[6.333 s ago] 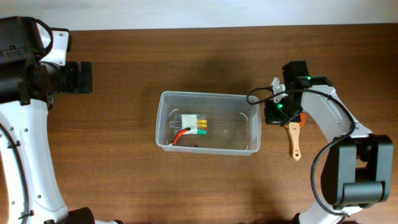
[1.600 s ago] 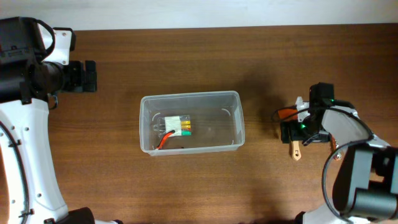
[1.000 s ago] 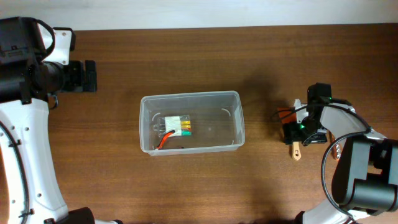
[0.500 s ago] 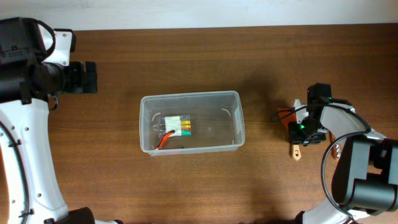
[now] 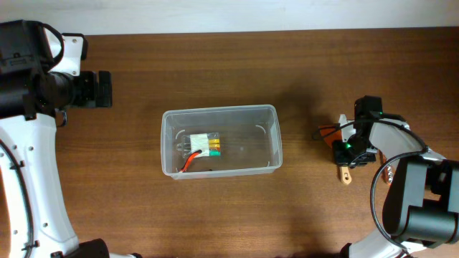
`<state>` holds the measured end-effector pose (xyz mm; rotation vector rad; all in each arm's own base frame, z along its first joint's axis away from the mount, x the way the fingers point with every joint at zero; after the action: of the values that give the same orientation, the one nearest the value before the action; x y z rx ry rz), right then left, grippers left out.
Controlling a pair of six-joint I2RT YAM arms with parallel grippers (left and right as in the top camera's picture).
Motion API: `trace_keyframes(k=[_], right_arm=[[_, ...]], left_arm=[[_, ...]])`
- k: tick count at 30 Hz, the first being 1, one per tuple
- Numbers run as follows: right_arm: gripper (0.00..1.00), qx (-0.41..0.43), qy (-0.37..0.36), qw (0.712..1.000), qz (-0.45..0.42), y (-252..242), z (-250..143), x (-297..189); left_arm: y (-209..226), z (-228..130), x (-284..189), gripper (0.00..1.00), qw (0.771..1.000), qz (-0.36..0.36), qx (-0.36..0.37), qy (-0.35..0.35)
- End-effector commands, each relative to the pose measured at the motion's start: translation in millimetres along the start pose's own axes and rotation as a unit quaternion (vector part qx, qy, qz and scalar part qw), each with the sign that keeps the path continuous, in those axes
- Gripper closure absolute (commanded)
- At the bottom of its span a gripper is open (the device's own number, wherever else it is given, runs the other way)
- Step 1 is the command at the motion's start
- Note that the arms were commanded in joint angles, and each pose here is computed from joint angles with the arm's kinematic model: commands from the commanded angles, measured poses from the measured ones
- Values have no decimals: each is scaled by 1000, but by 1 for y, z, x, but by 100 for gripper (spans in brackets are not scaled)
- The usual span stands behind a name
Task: Pack container
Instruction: 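Lower right gripper onto the orange scraper's wooden handle and grasp, then carry the scraper over the container and release it inside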
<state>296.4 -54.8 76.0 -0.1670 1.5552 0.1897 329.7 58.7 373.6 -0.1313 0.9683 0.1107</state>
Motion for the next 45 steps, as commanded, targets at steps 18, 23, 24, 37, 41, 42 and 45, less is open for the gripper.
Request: trace_keyframes(k=[18,23,24,37,41,42,45], right_arm=[[95,0,10,1000,20,4,0,10],[96,0,6,1000,24,5,1,10],[96,1,5,1000,26,5,1,9],[96,-28,-82,996,-2,7,61,-110],[96,-112,-140,984,-21,42,82,-174],[96,-141,-150,978,-24,54,86,-186],[96,-241,-179,953,-30,100,93,-217]], left_arm=[[1,-1,3,1,1000,-4,-10,6],[1,-1,3,1,1000,-4,-10,6],[1,-1,3,1,1000,-4,-10,6],[1,-1,3,1,1000,-4,-10,6],[1,-1,3,1,1000,-4,-10,6],[1,-1,3,1,1000,-4,-10,6],[1,-1,3,1,1000,-4,-10,5]])
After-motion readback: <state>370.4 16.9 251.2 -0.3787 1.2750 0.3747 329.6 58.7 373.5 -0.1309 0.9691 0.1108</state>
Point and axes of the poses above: each gripper's point midway between its finger pads, its own x axis out along the fingers, its own y axis along the line the jaws close on, z = x × y, the point moved 8 cm from there along -x, back along the fingers, and after that the axes turned 12 degrees about -x, right-handed, at the moved point
